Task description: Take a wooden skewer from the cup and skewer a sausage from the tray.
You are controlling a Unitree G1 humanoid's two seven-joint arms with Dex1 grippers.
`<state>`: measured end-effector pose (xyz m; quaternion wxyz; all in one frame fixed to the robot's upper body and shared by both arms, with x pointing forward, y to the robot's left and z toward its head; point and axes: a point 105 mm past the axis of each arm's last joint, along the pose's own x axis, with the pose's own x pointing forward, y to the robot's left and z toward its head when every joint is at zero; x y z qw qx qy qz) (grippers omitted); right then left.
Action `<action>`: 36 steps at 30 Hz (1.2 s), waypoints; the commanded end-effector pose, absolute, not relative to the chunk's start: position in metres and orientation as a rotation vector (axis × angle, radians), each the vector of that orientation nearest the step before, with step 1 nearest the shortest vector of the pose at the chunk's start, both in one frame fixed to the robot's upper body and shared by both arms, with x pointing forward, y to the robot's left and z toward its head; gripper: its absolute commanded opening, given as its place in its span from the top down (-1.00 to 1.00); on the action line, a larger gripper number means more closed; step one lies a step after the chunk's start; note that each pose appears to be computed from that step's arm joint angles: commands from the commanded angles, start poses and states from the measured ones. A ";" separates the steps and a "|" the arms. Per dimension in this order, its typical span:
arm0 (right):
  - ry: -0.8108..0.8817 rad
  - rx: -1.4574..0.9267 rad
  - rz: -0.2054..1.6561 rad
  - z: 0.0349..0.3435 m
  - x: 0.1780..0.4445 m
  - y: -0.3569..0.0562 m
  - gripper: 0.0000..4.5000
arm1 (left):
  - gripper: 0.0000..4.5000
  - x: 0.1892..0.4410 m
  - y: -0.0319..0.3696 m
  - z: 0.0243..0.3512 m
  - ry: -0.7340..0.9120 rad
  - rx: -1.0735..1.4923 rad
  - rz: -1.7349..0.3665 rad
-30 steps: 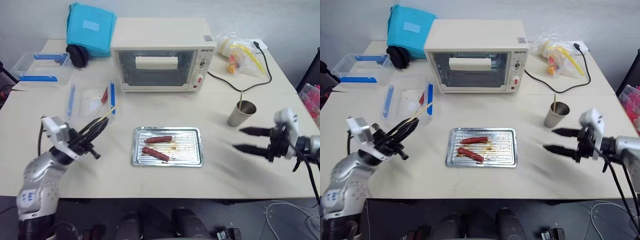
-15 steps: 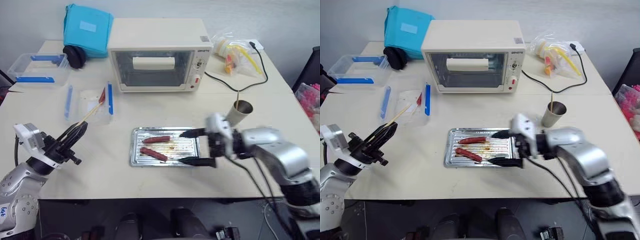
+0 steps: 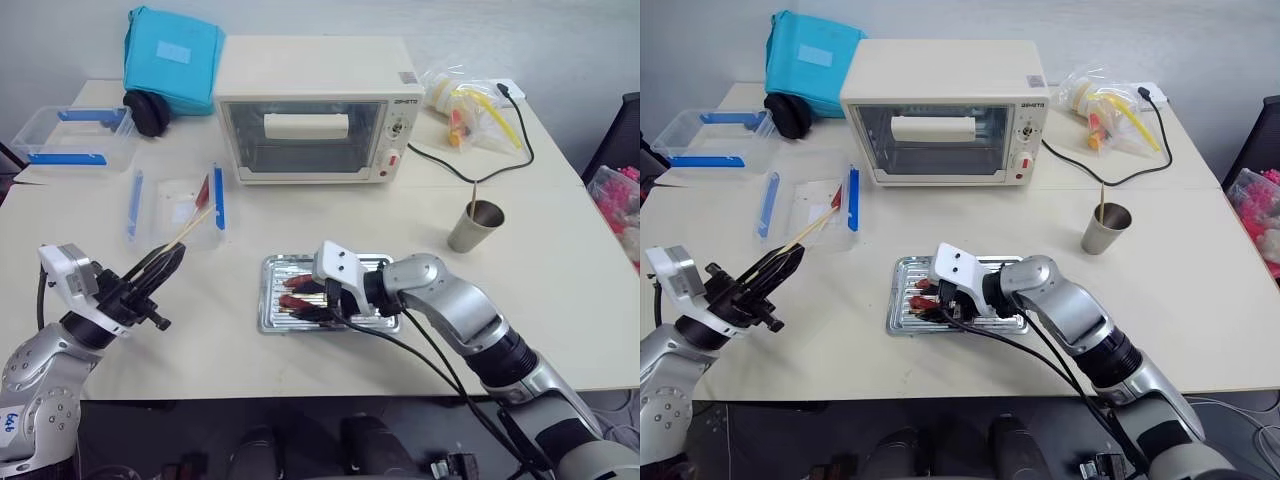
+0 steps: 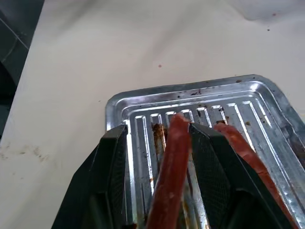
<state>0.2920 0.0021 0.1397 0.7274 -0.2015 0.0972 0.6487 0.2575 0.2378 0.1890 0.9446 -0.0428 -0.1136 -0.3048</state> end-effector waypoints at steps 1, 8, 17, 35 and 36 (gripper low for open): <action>0.164 -0.429 1.465 0.154 0.287 0.008 0.10 | 1.00 0.253 0.234 0.196 -0.257 -0.075 -0.632; 0.230 -0.498 1.404 0.135 0.298 0.011 0.10 | 1.00 0.257 0.229 0.197 -0.264 -0.078 -0.646; 0.246 -0.538 1.384 0.122 0.303 0.017 0.10 | 1.00 0.257 0.226 0.197 -0.261 -0.079 -0.662; 0.232 -0.548 1.406 0.120 0.299 0.012 0.78 | 1.00 0.257 0.223 0.196 -0.254 -0.085 -0.682; 0.217 -0.536 1.420 0.124 0.297 0.011 0.78 | 1.00 0.257 0.222 0.195 -0.251 -0.088 -0.693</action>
